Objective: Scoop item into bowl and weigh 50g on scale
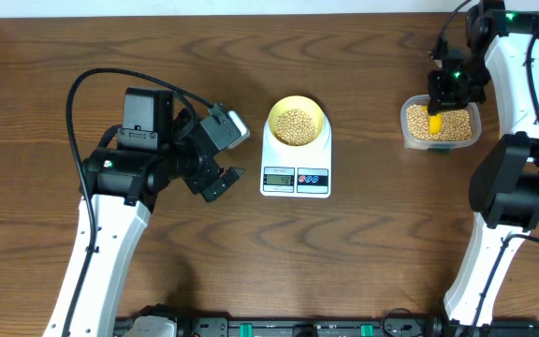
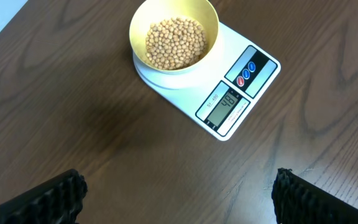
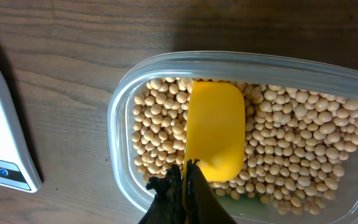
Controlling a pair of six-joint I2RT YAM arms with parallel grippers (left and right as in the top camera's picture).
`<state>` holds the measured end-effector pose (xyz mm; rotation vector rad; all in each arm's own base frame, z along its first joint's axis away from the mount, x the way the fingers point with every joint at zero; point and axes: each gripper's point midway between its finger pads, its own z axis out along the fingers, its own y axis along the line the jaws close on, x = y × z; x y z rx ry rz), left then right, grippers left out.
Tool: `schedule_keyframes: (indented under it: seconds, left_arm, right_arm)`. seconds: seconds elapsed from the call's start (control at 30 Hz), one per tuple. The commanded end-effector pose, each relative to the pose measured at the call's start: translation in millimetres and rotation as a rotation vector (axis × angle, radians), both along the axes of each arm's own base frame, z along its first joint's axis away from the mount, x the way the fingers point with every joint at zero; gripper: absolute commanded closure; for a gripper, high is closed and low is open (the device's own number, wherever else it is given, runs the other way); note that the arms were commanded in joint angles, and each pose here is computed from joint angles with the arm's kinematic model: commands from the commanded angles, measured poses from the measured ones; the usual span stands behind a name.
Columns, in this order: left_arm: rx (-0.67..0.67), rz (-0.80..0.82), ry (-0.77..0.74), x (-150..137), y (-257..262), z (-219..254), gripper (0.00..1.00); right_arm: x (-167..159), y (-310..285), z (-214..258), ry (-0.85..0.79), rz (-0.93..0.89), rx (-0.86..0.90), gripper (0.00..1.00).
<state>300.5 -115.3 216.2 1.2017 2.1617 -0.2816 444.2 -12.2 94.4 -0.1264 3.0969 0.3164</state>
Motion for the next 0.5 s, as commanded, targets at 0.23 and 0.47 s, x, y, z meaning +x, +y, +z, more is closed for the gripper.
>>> schedule_keyframes:
  seconds: [0.23,0.47]
  left_arm:
    - [-0.01,0.007,0.017,-0.5,0.1,-2.9,0.02]
    - [-0.01,0.007,0.017,-0.5,0.1,-3.0,0.03]
  right_arm:
    - [-2.9,-12.3,4.8,0.0,-0.105,0.228,0.99]
    - [-3.6,-30.1,13.7,-0.039,-0.138,0.334,0.99]
